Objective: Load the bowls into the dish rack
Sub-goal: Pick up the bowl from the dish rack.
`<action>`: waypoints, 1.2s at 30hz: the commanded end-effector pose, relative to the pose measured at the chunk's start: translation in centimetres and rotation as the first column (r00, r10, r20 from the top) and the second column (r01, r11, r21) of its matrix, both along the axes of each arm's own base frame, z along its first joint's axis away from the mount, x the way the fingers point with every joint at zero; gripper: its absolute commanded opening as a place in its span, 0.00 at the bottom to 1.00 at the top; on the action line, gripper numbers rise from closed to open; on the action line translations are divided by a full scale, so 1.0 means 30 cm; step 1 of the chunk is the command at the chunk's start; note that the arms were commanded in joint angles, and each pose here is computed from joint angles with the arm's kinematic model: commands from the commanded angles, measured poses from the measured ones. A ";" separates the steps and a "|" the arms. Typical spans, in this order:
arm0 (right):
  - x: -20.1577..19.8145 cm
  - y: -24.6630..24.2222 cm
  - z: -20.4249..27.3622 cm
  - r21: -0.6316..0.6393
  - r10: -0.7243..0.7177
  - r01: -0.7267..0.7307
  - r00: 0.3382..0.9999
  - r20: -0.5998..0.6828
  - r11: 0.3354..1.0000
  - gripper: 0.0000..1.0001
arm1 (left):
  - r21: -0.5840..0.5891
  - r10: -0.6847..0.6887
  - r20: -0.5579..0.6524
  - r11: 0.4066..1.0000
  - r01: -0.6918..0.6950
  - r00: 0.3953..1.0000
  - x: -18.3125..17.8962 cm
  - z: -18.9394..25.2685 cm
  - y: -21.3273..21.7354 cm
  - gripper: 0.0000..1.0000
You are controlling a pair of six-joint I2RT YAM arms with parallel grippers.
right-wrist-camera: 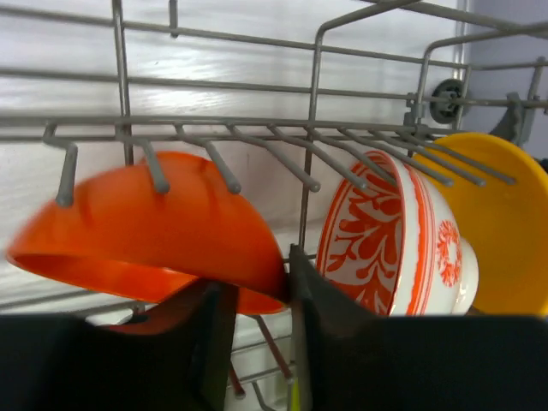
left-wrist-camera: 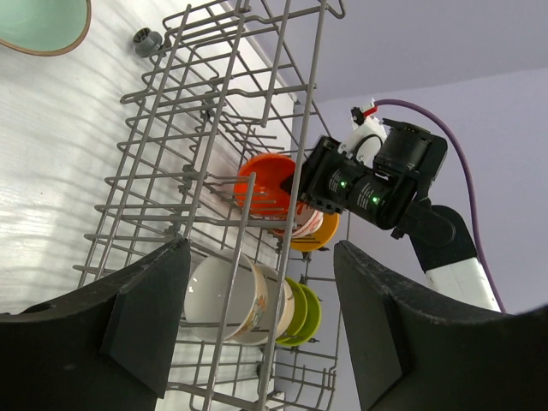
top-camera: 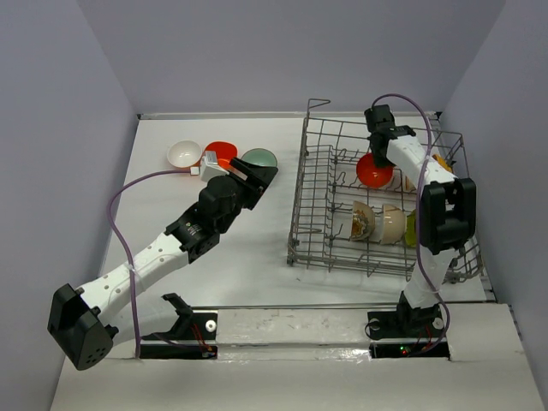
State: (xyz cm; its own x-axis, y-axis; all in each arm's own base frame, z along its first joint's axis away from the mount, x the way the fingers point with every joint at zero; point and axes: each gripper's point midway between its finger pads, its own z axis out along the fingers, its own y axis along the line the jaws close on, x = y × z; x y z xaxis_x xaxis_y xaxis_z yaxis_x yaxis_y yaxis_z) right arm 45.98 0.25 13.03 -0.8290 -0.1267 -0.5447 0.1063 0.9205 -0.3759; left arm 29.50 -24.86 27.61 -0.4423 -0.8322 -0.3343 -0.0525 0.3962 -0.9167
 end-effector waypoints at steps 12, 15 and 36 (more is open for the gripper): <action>0.005 0.052 0.237 0.145 -0.032 0.000 0.976 0.217 0.989 0.01 | -0.030 0.008 0.058 1.000 -0.007 0.998 -0.007 0.074 0.022 0.76; -0.006 0.048 0.280 0.150 -0.039 0.003 0.969 0.242 0.989 0.01 | -0.032 0.006 0.057 0.999 -0.004 0.998 -0.010 0.075 0.020 0.76; -0.170 -0.010 0.519 0.182 -0.155 0.101 0.936 0.316 0.978 0.01 | 0.286 -0.055 0.172 0.958 0.004 0.984 0.015 0.224 -0.055 0.69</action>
State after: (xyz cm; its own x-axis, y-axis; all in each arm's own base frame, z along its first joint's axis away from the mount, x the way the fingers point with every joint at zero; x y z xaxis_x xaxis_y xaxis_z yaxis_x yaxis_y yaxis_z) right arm 41.47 0.51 25.93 -0.6540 0.0396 -0.7555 0.2641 0.9477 -0.1790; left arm 29.35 -26.30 30.94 -0.4456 -0.7416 -0.5014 0.0431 0.5416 -0.8395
